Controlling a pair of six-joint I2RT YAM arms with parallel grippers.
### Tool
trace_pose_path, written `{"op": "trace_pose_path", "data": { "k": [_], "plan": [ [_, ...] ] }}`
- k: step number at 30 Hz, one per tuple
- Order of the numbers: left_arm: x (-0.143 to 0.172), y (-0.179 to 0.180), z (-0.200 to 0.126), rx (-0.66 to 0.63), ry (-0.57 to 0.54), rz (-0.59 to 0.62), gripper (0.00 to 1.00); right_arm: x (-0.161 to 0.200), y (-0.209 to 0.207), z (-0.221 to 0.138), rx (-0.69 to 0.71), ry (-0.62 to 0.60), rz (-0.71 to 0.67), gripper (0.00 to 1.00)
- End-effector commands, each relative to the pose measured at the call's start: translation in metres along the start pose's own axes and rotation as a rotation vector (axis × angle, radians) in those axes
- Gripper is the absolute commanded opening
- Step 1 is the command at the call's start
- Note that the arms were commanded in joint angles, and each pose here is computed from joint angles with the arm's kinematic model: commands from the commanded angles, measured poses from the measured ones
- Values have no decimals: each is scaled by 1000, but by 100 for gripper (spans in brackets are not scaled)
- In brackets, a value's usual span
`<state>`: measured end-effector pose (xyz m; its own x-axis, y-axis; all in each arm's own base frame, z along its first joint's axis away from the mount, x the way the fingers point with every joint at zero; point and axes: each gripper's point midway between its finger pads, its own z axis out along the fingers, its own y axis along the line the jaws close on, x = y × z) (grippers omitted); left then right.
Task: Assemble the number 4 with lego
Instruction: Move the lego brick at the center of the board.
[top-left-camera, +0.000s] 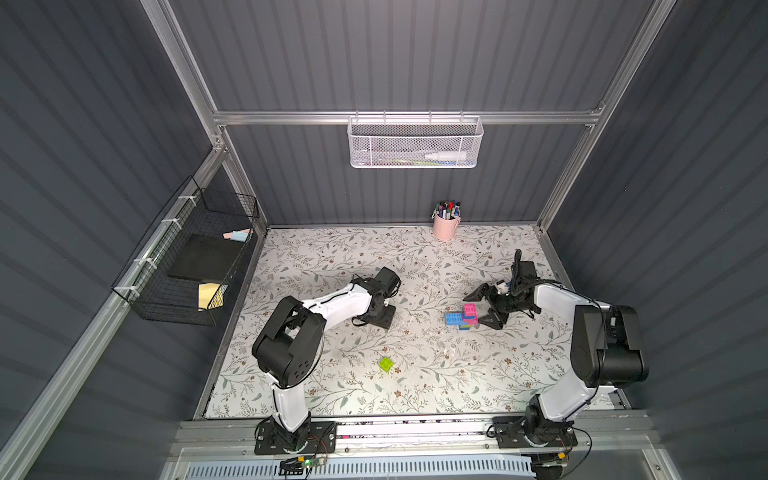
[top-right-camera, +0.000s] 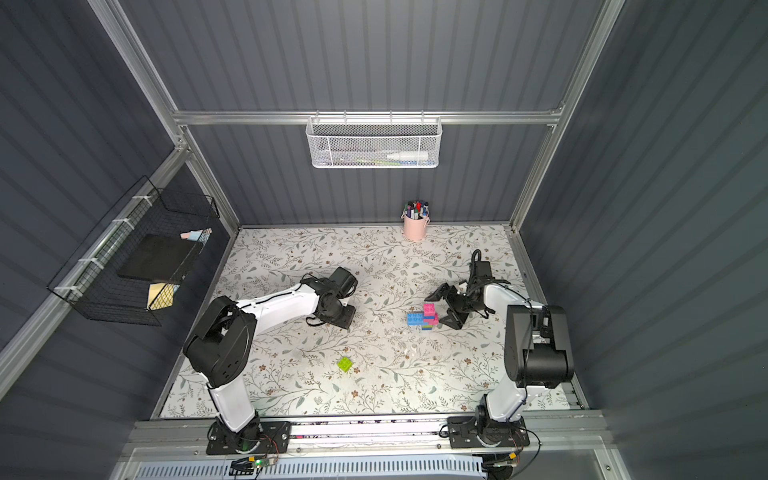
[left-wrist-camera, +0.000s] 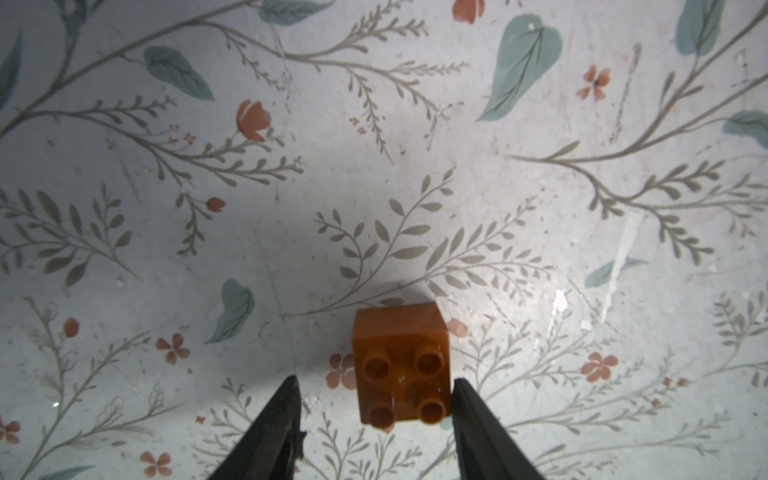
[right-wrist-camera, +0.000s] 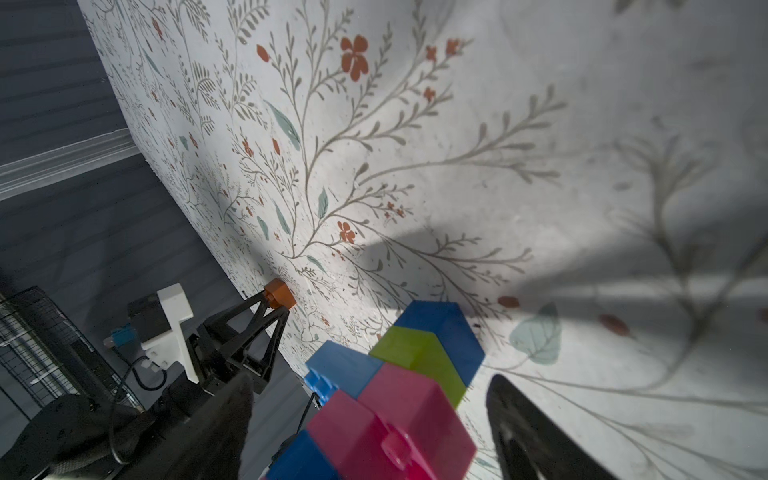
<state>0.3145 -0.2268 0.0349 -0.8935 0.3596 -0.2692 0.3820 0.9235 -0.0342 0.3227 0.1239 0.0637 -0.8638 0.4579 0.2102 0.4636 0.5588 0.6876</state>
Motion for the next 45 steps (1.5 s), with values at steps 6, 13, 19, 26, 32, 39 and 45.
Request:
{"op": "trace_pose_path", "data": {
  "k": [6,13,19,26,32,39,45],
  "plan": [
    [3,1,-5,-13,-3,0,54,-2,-7,17,-47,45,71,89],
    [6,2,-5,-14,0,-1,54,4,-7,27,-69,77,87,89],
    [5,2,-6,-15,-3,-2,54,9,-4,34,-72,101,90,90],
    [8,3,-7,-17,-2,-4,54,14,-2,44,-73,121,89,90],
    [10,4,-8,-17,0,-11,54,20,2,55,-68,143,84,90],
    [11,5,-9,-21,1,-17,54,30,7,67,-61,163,81,90],
    [13,6,-10,-25,3,-16,54,39,11,75,-56,175,82,91]
  ]
}}
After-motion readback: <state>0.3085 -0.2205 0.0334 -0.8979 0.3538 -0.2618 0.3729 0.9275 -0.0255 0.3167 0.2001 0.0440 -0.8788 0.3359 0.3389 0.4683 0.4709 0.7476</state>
